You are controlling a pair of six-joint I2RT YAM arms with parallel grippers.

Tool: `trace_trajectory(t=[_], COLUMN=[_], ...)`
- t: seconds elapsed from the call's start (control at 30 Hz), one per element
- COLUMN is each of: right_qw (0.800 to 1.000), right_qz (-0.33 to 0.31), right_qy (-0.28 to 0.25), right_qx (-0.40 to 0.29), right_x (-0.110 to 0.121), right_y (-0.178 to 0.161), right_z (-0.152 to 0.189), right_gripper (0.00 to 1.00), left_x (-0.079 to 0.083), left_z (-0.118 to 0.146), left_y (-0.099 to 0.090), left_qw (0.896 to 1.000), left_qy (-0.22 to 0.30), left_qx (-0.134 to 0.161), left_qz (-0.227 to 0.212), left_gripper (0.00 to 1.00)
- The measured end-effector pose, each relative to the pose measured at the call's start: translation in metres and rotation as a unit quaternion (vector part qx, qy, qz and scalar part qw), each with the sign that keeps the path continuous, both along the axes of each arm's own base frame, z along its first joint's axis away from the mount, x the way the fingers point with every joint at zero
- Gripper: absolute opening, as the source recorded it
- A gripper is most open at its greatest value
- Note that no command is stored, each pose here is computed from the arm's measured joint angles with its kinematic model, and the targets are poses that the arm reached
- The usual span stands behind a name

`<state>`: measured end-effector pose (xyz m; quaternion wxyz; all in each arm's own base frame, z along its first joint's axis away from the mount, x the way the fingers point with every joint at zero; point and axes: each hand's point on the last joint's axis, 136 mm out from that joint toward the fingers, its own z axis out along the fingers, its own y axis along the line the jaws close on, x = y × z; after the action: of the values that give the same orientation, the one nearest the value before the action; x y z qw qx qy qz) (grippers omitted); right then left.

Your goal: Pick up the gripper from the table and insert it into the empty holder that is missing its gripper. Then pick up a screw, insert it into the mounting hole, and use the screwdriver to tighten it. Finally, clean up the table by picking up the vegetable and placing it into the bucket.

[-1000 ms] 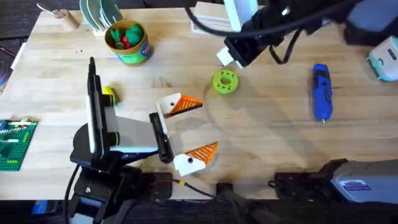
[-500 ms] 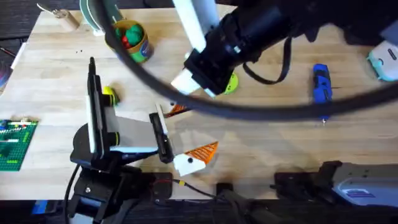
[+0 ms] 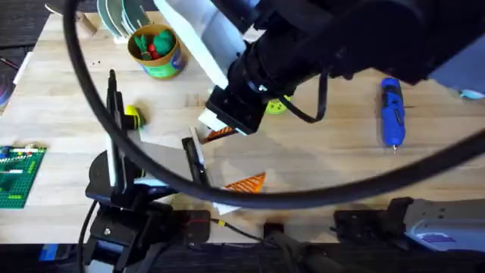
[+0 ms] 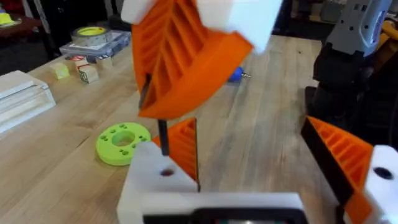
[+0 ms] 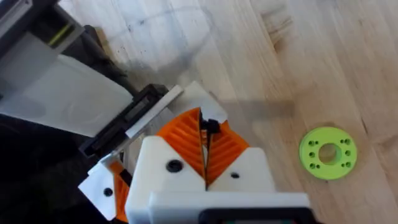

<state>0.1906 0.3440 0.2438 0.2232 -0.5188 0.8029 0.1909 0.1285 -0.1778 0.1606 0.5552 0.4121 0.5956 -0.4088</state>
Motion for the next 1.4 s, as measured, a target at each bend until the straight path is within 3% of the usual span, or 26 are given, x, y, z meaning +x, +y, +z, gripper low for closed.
trace_trajectory(t=[1.4], right_qw=[1.0], right_qz=[-0.009], right_qy=[0.018], right_qx=[-0.016], right_x=[0.002], right_y=[0.004], right_z=[-0.015], right_gripper=[0.006], left_x=[-0.001], left_z=[0.0], left_y=[0.0], left_qw=[1.0], left_qy=[0.004], left_qx=[-0.001], left_qz=[-0.003], left_gripper=[0.993])
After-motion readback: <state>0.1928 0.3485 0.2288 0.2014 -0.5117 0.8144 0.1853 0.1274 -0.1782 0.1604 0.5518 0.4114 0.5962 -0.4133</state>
